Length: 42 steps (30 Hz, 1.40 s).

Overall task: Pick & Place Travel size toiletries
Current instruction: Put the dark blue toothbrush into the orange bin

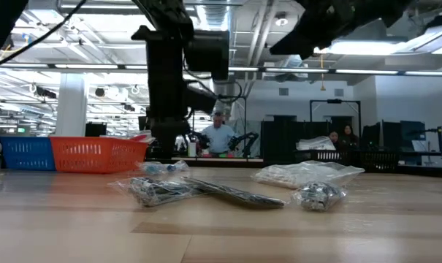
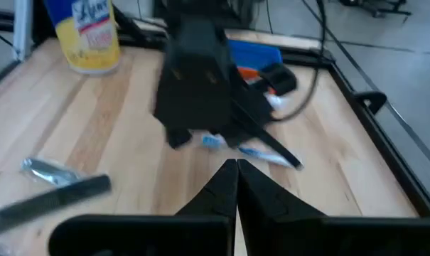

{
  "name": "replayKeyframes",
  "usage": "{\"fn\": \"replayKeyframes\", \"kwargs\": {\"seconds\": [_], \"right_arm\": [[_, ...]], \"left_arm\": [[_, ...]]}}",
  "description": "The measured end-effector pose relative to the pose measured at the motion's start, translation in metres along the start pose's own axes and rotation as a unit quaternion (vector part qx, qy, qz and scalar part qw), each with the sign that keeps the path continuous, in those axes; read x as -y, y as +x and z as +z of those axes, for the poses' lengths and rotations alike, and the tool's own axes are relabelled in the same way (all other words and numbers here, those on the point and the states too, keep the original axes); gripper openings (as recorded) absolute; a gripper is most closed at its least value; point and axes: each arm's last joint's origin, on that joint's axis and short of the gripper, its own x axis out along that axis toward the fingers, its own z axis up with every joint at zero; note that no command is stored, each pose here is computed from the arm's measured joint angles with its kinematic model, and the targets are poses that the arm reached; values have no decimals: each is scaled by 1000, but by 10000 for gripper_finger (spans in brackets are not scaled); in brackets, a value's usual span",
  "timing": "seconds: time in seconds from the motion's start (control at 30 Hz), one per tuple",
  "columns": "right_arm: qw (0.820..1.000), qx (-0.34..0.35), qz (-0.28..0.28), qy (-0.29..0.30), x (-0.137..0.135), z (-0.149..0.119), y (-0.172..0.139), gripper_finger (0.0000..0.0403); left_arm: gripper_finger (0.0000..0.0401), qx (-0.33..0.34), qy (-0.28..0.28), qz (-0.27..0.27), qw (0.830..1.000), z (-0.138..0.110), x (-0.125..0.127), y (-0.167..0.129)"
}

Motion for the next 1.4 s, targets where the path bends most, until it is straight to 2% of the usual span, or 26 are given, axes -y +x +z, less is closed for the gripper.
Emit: {"fn": "replayKeyframes", "kwargs": {"seconds": [0.1, 0.2, 0.33, 0.53, 0.67, 0.8, 0.9, 1.07, 1.2, 1.3, 1.4], "right_arm": [[1000, 1, 3, -3, -2, 0, 1, 1], [1000, 2, 1, -4, -1, -1, 9, 1], [1000, -2, 1, -6, -2, -5, 22, 1], [1000, -14, 3, -6, -3, -12, 33, 1], [1000, -10, -1, -4, -1, -10, 32, 1], [1000, -27, -2, -3, 1, -14, 31, 4], [998, -55, 2, -4, 0, -19, 31, 11], [996, -88, 0, 5, 2, -26, 31, 34], [993, -89, -43, 67, 13, -27, 30, 64], [989, -85, -64, 107, 23, -28, 30, 101], [988, -69, -70, 121, 25, -25, 30, 148]], "left_arm": [[0, -2, 4, 31, 1000, -1, -2, 1], [0, -1, -13, 38, 999, -3, -5, 0], [0, -34, -55, -7, 998, -7, -11, 11], [0, -66, -66, -23, 995, -17, -14, 28], [0, -41, -53, -64, 996, -12, -10, 31], [0, 41, -42, -103, 993, 5, -1, 24], [0, 60, -41, -101, 992, 9, 0, 18], [0, 98, -83, -75, 989, 9, -10, -5], [0, 118, -157, -90, 976, 2, -23, -25], [0, 129, -195, -108, 966, -8, -29, -38], [0, 132, -208, -117, 962, -23, -30, -46]]}}
